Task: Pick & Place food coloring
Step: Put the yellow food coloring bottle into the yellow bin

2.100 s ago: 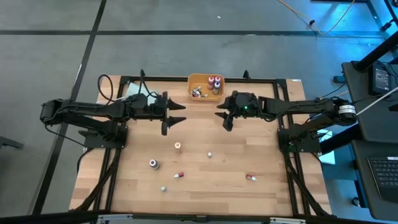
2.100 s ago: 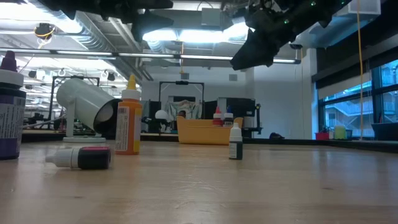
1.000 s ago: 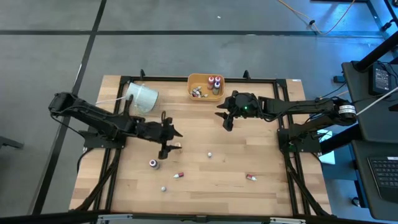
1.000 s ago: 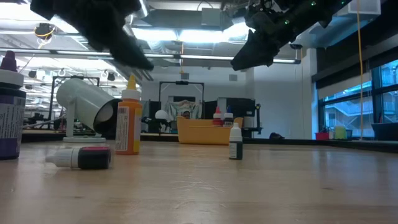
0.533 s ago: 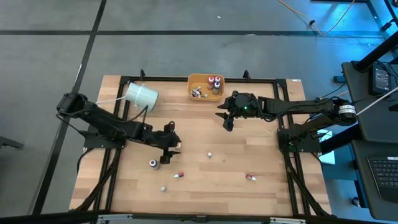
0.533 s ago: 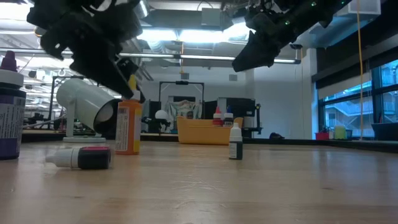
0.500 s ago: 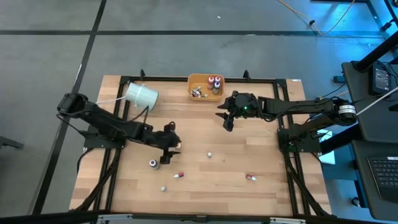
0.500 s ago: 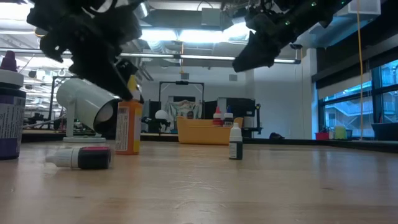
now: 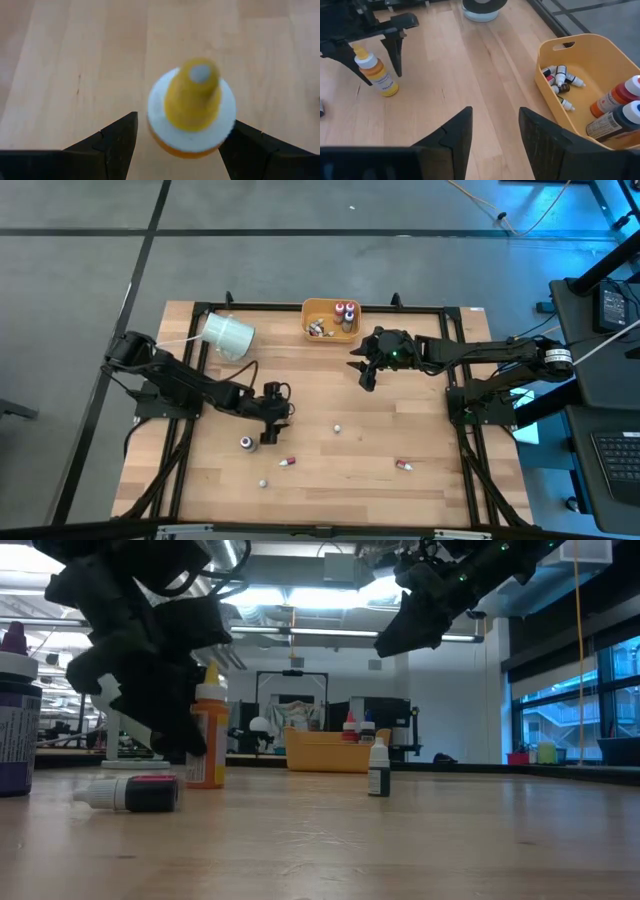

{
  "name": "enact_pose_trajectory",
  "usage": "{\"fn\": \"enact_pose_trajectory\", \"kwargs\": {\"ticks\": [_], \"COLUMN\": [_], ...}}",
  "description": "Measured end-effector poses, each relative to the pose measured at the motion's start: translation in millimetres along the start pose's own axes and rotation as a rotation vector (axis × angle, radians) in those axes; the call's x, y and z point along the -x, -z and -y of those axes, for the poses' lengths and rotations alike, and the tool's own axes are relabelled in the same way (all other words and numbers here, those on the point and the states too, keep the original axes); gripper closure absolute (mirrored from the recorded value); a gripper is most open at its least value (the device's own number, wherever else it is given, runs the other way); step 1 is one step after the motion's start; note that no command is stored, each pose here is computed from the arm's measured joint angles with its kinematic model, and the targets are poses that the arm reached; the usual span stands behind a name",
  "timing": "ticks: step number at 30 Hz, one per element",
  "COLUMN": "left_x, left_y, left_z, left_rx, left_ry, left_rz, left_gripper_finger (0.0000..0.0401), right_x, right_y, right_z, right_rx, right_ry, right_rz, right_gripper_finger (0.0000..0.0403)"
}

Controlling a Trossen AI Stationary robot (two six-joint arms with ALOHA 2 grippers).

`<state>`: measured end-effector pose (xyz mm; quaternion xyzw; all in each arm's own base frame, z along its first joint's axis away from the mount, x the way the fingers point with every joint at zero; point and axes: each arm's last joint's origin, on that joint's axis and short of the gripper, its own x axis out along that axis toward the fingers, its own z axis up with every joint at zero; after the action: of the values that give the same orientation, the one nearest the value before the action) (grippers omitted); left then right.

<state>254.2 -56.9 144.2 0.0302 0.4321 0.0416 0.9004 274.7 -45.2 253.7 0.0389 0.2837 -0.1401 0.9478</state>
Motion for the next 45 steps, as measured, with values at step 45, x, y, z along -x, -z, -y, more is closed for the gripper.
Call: {"fn": "enact_pose_trajectory", "kwargs": {"ticks": [45], "left_x": [29], "left_y": [-116], "left_z": [-77], "left_rx": [0.176], "left_ry": [0.062], "left_rz": [0.416], "left_gripper_finger": [0.0299], "right_x": [6], "right_y": [-22], "right_z": [-9], "right_rx": [0.019], "right_ry": [-0.289], "right_rz": [0.122], "right_gripper_finger": [0.0198]}}
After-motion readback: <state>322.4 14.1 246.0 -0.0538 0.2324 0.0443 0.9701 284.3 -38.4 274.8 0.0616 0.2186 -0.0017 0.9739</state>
